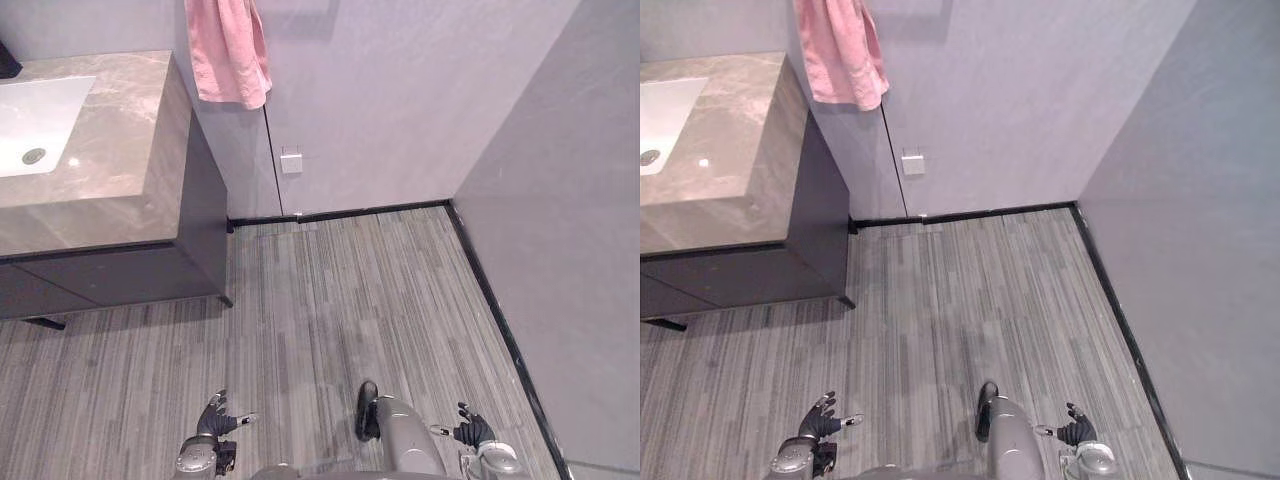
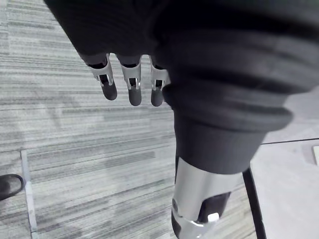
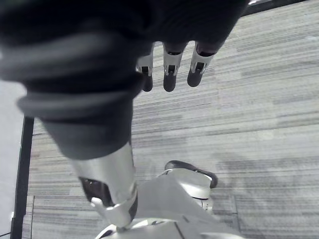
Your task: Organize washtable
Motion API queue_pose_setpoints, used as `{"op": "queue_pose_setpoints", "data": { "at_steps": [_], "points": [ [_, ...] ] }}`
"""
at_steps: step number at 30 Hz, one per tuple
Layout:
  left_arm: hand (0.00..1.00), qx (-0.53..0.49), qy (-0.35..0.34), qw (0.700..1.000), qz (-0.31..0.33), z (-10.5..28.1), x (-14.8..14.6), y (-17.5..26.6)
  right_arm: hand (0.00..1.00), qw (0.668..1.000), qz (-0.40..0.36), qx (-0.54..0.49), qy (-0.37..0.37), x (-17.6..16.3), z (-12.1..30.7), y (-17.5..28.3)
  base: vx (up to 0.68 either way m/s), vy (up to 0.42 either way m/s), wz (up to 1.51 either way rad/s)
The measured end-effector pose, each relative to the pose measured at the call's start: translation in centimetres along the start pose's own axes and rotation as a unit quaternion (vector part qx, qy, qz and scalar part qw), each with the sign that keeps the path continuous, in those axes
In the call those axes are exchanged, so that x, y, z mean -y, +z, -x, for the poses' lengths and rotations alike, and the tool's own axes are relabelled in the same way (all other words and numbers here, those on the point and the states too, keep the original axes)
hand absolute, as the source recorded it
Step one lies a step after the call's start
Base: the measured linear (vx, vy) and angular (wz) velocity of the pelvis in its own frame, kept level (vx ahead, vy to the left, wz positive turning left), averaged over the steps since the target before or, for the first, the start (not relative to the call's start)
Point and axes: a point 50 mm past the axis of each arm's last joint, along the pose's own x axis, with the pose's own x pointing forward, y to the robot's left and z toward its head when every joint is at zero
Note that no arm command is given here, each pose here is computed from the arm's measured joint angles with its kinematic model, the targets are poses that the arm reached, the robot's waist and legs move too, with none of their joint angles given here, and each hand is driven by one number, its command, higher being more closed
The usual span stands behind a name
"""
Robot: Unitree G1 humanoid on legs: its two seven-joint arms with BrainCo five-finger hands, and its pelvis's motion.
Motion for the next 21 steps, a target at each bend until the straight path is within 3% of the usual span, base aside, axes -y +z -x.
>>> {"op": "queue_pose_setpoints", "data": {
  "at_steps": [8, 13, 21],
  "points": [
    [0.0, 0.006, -0.007, 1.0, 0.023, 0.2, 1.1, 0.1, 0.0, 0.999, -0.032, 0.025, -0.02, 0.3, 0.0, 0.9, 0.35, -0.101, -0.09],
    [0.0, 0.011, -0.004, 0.999, 0.035, 0.0, 1.0, 0.5, 0.0, 0.998, -0.042, 0.014, -0.038, 1.0, 0.2, 0.1, 0.31, 0.192, -0.2],
    [0.0, 0.007, 0.023, 0.999, 0.03, 0.1, -1.2, 0.2, 0.0, 0.998, -0.051, 0.013, -0.018, -0.5, 0.1, 0.2, 0.41, 0.218, -0.14]
  ]
}}
